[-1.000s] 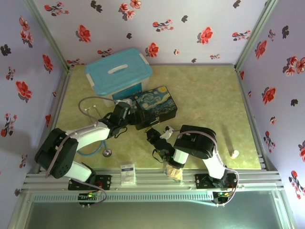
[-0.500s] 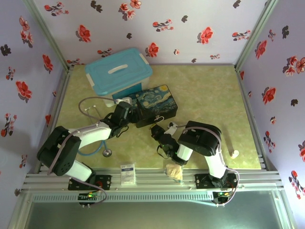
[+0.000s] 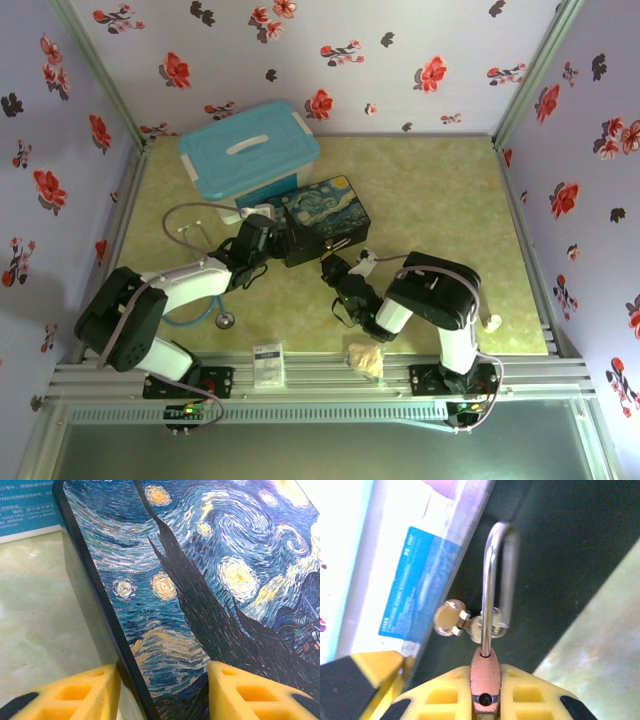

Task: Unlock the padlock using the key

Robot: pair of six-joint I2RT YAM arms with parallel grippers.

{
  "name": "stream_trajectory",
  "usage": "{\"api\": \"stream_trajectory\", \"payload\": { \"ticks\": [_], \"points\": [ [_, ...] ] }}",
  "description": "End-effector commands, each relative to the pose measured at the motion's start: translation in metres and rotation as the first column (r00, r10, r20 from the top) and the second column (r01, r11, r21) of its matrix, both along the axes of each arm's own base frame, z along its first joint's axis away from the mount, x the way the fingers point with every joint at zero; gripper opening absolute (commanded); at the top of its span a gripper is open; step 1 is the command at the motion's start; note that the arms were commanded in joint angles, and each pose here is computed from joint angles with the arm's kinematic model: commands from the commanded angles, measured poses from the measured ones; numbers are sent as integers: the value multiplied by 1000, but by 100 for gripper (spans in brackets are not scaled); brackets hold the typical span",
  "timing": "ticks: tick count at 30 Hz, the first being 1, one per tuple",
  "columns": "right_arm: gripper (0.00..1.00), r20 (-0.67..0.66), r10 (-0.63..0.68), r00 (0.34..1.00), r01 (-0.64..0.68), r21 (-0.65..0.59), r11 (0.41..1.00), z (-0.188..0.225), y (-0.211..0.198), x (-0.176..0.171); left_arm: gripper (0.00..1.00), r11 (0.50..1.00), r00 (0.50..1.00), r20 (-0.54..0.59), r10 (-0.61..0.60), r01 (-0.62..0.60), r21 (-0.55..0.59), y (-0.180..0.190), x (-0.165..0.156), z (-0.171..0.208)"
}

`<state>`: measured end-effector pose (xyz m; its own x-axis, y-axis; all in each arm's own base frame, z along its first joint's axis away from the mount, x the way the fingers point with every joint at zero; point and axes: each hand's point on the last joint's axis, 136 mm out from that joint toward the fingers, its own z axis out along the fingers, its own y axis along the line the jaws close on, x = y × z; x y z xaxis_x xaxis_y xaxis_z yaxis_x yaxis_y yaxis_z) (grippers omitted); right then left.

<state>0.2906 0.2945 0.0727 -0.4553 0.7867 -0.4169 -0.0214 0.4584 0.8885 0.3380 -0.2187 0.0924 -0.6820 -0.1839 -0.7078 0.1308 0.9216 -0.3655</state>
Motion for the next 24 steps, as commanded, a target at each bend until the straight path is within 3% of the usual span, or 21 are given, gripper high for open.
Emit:
{"api": "stream_trajectory", "payload": {
  "ticks": [1,4,8,13,16,19,24],
  "points": [
    [0,62,-45,997,45,-5,999,17,-11,4,46,954,964,-267,1,79,289,49,-52,-79],
    [0,109,-8,994,16,-72,997,27,-12,2,45,955,965,-262,-4,82,286,48,-52,-76],
    [0,74,-34,997,40,-85,996,14,-31,-1,45,955,967,-255,-8,83,284,47,-51,-73],
    [0,-103,104,989,-114,-97,989,-16,-43,-6,46,953,972,-235,-18,88,291,49,-45,-62],
    [0,-255,152,955,-205,-196,959,-32,-52,-19,48,945,975,-218,-35,104,312,47,-41,-54],
    [0,-323,148,935,-240,-267,933,-30,-63,-27,52,950,977,-209,-34,97,297,42,-35,-51],
    [0,-447,230,864,-374,-266,889,-30,-70,-30,64,957,980,-201,-15,73,282,40,-25,-48]
  ]
}}
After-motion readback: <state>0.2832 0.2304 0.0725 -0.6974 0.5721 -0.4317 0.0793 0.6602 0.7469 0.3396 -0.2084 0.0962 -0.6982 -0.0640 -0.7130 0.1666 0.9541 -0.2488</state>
